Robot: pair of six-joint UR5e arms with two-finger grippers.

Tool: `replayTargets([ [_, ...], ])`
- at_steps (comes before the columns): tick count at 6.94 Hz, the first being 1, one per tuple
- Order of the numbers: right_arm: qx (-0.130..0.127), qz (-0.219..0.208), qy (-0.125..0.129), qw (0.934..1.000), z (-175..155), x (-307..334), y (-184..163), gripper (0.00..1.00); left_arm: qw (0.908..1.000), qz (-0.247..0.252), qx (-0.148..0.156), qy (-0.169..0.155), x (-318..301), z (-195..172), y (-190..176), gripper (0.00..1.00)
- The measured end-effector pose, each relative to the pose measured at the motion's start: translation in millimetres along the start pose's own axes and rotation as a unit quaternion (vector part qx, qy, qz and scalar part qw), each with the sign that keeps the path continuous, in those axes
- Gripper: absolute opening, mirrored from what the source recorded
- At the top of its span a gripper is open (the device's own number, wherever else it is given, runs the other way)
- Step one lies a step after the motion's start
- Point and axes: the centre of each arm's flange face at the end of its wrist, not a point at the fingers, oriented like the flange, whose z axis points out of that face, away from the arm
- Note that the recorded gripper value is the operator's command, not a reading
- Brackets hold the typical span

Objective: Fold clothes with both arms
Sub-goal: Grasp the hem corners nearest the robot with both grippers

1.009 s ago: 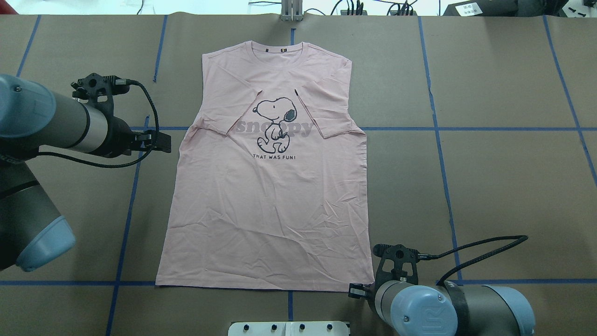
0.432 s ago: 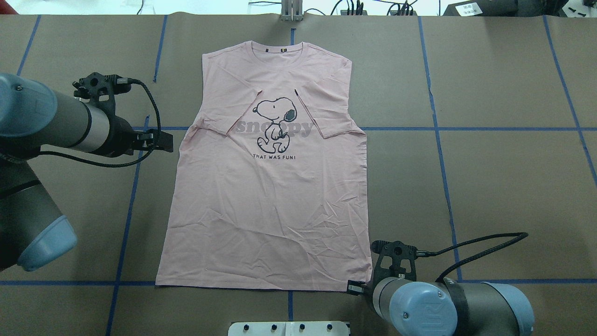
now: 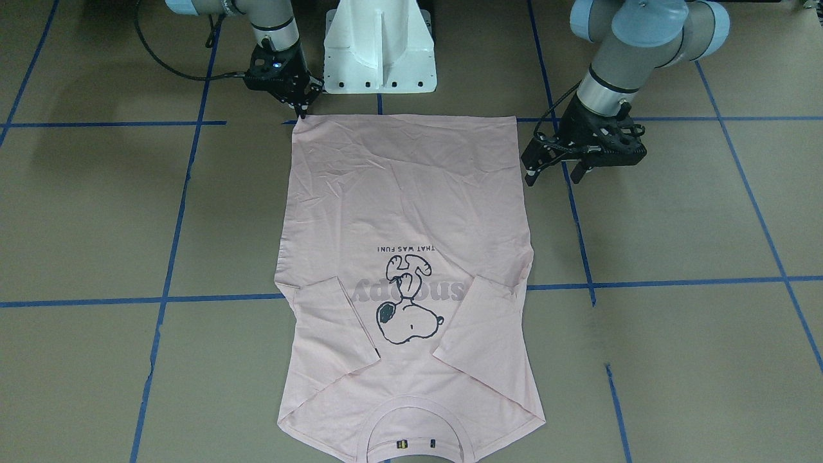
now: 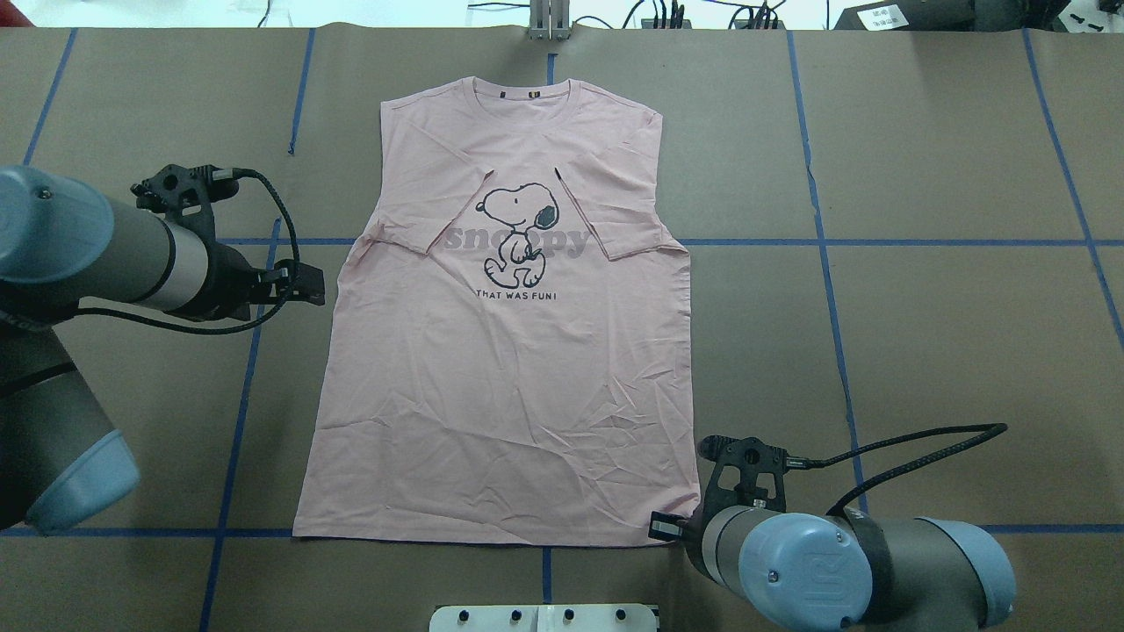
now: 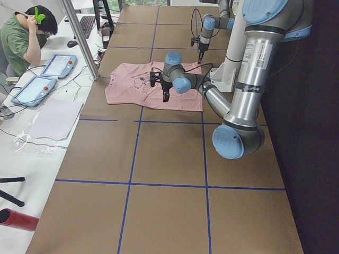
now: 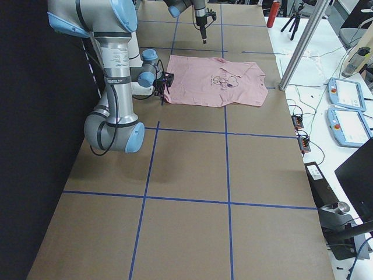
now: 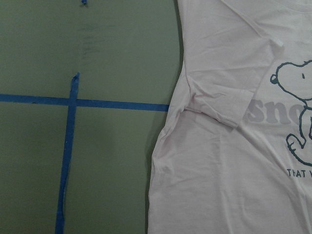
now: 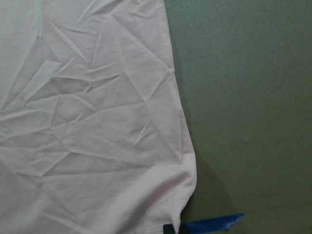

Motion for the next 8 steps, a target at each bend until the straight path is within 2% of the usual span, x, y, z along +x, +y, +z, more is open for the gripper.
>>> replayTargets([
  [2, -0.002, 0.007, -0.011, 0.9999, -11, -4, -8, 0.0, 0.9967, -0.073, -0.026, -0.026, -12, 19, 91, 0.98],
  [4, 0.0, 0.012, -0.015, 0.9998, -16, -6, -16, 0.0, 0.991, -0.119, -0.042, -0.045, -7, 43, 170, 0.97],
  [6, 0.002, 0.014, -0.016, 0.9998, -17, -6, -19, 0.0, 0.989, -0.13, -0.043, -0.056, -8, 55, 196, 0.96],
  [8, 0.002, 0.014, -0.016, 0.9998, -17, -7, -20, 0.0, 0.9881, -0.132, -0.029, -0.073, -16, 66, 197, 0.96],
])
